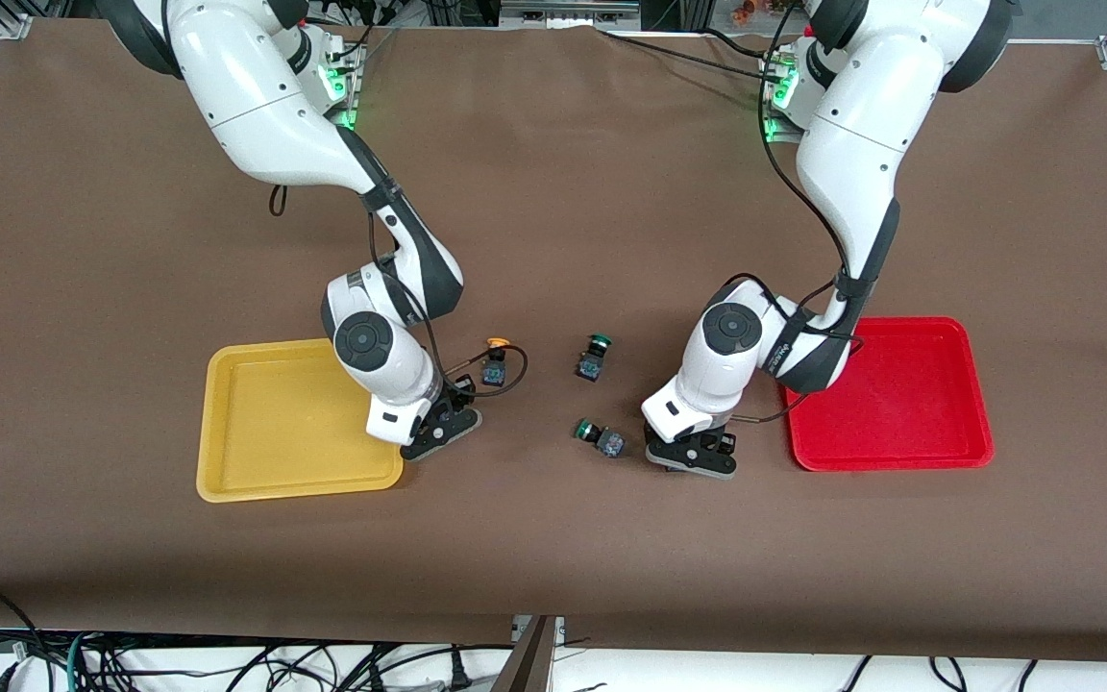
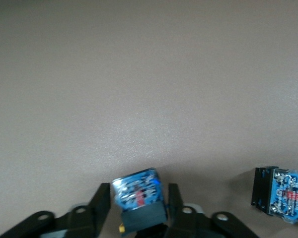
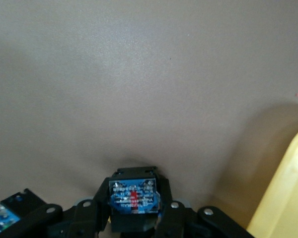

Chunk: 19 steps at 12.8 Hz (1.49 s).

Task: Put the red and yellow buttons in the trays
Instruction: 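Carry the red button to the red tray while the right gripper carries orange, then release both buttons into the trays and reach back toward the remaining buttons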

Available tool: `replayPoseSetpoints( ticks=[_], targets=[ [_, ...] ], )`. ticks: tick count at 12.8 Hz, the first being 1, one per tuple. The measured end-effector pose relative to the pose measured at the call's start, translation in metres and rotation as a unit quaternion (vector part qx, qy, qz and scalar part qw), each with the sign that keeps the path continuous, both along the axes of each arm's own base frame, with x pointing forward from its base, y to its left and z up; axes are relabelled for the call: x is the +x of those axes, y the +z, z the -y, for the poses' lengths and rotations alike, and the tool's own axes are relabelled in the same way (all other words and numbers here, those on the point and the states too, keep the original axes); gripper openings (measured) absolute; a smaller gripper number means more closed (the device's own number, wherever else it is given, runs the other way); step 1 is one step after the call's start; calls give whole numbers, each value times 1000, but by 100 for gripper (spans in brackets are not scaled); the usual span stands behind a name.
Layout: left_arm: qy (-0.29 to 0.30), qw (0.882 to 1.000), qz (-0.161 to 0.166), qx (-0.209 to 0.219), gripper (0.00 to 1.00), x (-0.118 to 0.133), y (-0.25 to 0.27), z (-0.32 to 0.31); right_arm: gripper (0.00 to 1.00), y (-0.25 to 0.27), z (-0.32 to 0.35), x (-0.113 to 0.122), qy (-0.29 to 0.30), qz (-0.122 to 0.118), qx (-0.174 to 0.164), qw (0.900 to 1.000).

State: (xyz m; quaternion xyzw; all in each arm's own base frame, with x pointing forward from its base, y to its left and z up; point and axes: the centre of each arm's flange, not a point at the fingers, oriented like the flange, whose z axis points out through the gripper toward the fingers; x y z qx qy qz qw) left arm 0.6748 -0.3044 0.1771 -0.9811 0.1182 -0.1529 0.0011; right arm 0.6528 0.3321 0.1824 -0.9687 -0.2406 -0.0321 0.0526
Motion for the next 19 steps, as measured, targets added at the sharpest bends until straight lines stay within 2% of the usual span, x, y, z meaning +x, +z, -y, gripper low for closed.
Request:
replayPoseSetpoints(
  ticks=[1, 3, 5, 6, 8, 11, 12, 13, 14, 17, 19],
  targets=[
    [1, 1000, 3, 0, 44, 2, 2, -1, 41, 4, 0, 0, -5, -11, 3, 1000],
    [10, 1000, 11, 0, 43, 12, 14, -11, 41, 27, 7, 3, -8, -33, -3, 999],
    [16, 999, 1, 28, 43, 30, 49, -42, 41, 69, 28, 17, -9, -52, -10, 999],
    [4, 999, -12, 53, 43, 38, 75, -66, 41, 90, 44, 26, 3, -52, -12, 999],
    [-44, 992, -57, 108, 43, 44, 124, -124, 41, 103, 92, 45, 30, -42, -23, 998],
    [-78, 970, -171, 157, 43, 22, 134, -174, 41, 71, 173, 66, 26, -48, -34, 998],
    [-74, 965, -193, 161, 43, 12, 119, -179, 48, 58, 190, 68, 17, -52, -34, 998],
    [-68, 962, -210, 161, 43, 0, 100, -184, 59, 50, 202, 70, 10, -55, -34, 998],
    [-62, 963, -211, 156, 43, -12, 80, -190, 70, 48, 206, 71, 6, -55, -33, 998],
    [-47, 977, -169, 118, 43, -44, 28, -232, 99, 63, 172, 67, -28, -53, -25, 998],
    [-36, 980, -161, 109, 59, -51, 22, -252, 100, 74, 121, 53, -79, -62, -26, 995]
  ],
)
